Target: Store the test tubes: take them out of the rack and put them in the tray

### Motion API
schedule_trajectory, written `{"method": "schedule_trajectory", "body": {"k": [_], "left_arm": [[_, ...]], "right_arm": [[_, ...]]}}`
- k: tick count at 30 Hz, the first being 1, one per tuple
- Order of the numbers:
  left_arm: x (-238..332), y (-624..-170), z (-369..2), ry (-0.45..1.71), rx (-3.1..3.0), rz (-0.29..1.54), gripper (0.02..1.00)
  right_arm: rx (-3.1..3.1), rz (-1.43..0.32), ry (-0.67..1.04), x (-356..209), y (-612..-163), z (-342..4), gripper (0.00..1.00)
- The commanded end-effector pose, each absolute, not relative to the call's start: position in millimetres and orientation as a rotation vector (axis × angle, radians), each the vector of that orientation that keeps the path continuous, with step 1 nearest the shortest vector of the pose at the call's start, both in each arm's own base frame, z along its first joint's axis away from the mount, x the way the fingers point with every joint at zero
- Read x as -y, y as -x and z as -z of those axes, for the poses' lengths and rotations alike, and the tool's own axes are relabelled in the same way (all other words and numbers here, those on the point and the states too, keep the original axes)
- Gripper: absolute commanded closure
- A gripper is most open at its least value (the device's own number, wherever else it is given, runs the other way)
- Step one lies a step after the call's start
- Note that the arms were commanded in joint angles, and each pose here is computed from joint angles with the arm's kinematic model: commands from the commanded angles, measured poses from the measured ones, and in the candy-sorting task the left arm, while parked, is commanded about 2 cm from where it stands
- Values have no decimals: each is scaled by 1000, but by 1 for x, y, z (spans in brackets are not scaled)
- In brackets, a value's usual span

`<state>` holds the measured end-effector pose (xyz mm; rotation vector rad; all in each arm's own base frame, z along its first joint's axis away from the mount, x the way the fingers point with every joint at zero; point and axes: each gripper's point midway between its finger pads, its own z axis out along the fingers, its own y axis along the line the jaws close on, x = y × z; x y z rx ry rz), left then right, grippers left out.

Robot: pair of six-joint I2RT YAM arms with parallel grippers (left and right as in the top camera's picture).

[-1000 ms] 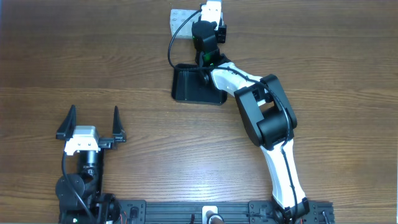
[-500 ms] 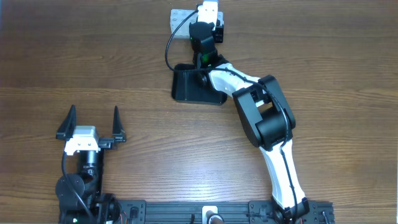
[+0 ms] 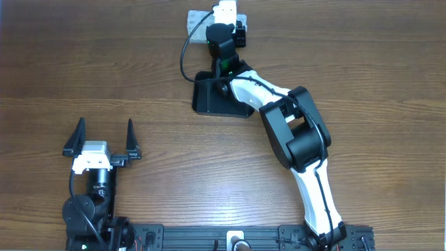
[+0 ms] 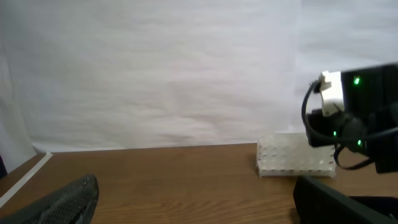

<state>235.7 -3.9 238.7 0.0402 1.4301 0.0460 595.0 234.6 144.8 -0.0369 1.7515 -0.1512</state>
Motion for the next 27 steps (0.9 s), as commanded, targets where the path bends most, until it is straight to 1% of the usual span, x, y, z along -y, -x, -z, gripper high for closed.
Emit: {"method": "schedule_trajectory", "body": {"k": [1, 7, 8, 10, 13, 16, 19, 23, 27], "left_arm": [[5, -235, -240, -55, -1421, -54, 18], [5, -235, -240, -55, -1421, -54, 18], [5, -235, -240, -55, -1421, -54, 18], [5, -235, -240, -55, -1421, -54, 18], [5, -235, -240, -55, -1421, -54, 18], [5, -235, -240, -55, -1421, -54, 18], [5, -235, -240, -55, -1421, -54, 18], [5, -235, -240, -55, -1421, -54, 18], [5, -235, -240, -55, -1421, -54, 18]], "right_arm": [[-1615, 148, 11, -239, -582, -239, 897], [-1540, 179, 3, -231, -564, -300, 910], [-1538, 188, -1, -229, -560, -309, 925], [-1553, 204, -1, -225, -551, -320, 934], [-1616, 181, 5, -228, -535, -325, 963], [-1695, 128, -17, -230, -519, -321, 991], [-1795, 59, -50, -233, -504, -307, 991], [-1969, -89, -61, -246, -491, -267, 991], [-2076, -194, -132, -249, -484, -232, 989]]}}
